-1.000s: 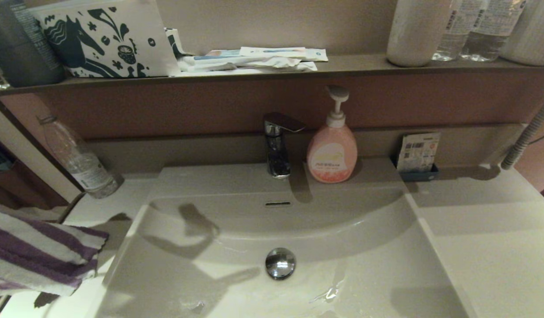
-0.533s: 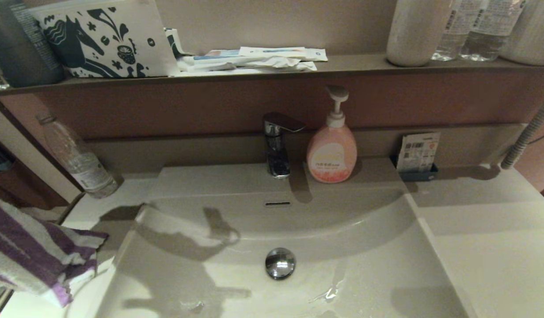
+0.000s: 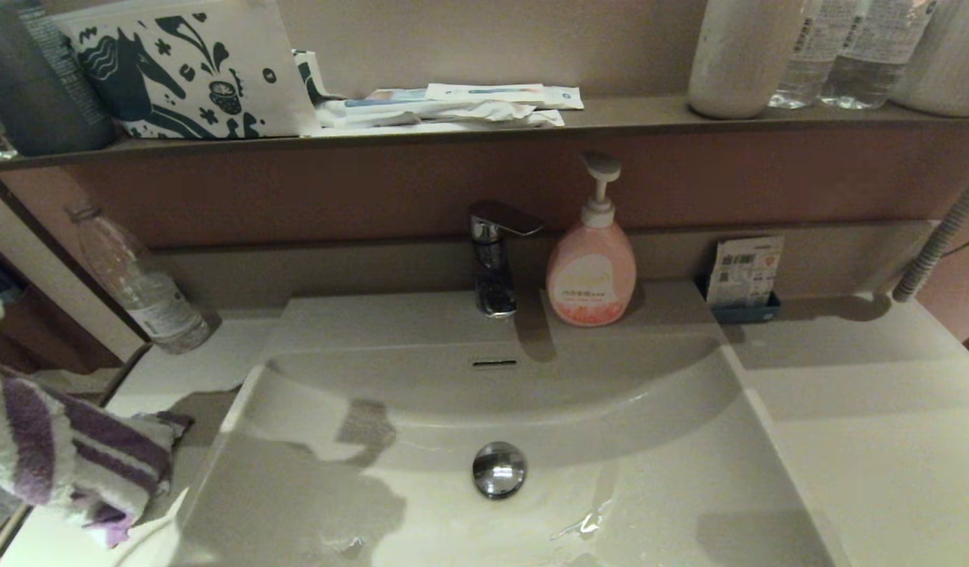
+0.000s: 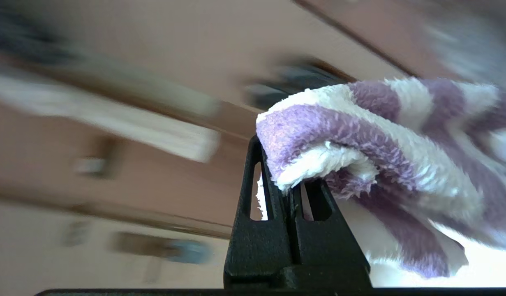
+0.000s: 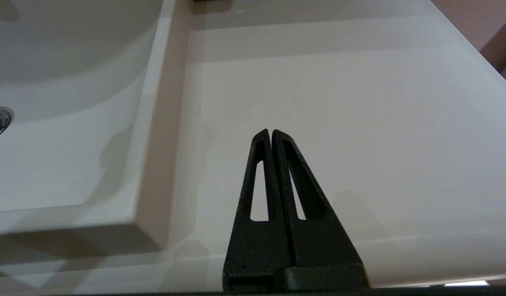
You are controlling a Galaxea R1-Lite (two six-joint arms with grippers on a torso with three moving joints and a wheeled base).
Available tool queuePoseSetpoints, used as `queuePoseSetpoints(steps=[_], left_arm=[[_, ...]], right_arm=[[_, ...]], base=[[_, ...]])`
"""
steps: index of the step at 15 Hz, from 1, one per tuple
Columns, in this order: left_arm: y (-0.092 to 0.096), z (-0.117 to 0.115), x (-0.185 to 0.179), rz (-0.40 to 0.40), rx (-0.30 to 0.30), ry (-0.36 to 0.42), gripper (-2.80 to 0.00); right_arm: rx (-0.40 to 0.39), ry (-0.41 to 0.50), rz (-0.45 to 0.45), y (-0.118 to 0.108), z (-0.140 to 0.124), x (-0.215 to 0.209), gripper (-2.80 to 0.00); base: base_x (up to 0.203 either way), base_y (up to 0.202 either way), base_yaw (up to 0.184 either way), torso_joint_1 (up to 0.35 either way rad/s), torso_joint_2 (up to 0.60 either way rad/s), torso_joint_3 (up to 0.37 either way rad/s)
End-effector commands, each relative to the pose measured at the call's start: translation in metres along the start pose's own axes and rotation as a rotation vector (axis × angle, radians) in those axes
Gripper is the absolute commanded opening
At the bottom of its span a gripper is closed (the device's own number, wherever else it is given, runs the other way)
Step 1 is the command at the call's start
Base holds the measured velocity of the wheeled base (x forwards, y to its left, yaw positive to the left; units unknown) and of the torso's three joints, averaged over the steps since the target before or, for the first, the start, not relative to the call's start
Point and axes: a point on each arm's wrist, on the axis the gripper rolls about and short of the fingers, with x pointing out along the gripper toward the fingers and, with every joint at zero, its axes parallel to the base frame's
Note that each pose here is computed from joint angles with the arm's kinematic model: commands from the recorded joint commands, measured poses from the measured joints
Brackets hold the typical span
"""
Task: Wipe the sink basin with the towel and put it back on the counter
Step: Wipe the sink
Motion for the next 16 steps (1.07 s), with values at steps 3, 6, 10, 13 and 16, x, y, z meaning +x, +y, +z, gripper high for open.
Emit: queuePoseSetpoints(steps=[3,6,10,13,16], left_arm=[[-0.008,-0.022,-0.018,-0.204,-0.063,0.144,-2.80],[-0.017,-0.032,-0.023,-0.286,-0.093,0.252,-2.80],[-0.039,-0.050,-0.028,-0.460,-0.132,0.397,-2.80],[-0.058,-0.055,-0.021,-0.540,-0.177,0.438,-2.80],[-0.074,-0.052,-0.003,-0.540,-0.198,0.412,-2.80]], right_arm=[[0.000,0.001,0.000,0.000,0.000,0.000,-2.80],[0.000,0.001,0.000,0.000,0.000,0.000,-2.80],[0.000,0.001,0.000,0.000,0.000,0.000,-2.80],[0.000,0.001,0.000,0.000,0.000,0.000,-2.80],[0.001,0.001,0.000,0.000,0.000,0.000,-2.80]], base=[[0.000,0.000,0.000,0.000,0.00,0.000],[0.000,0.000,0.000,0.000,0.00,0.000],[0.000,0.000,0.000,0.000,0.00,0.000],[0.000,0.000,0.000,0.000,0.00,0.000],[0.000,0.000,0.000,0.000,0.00,0.000]])
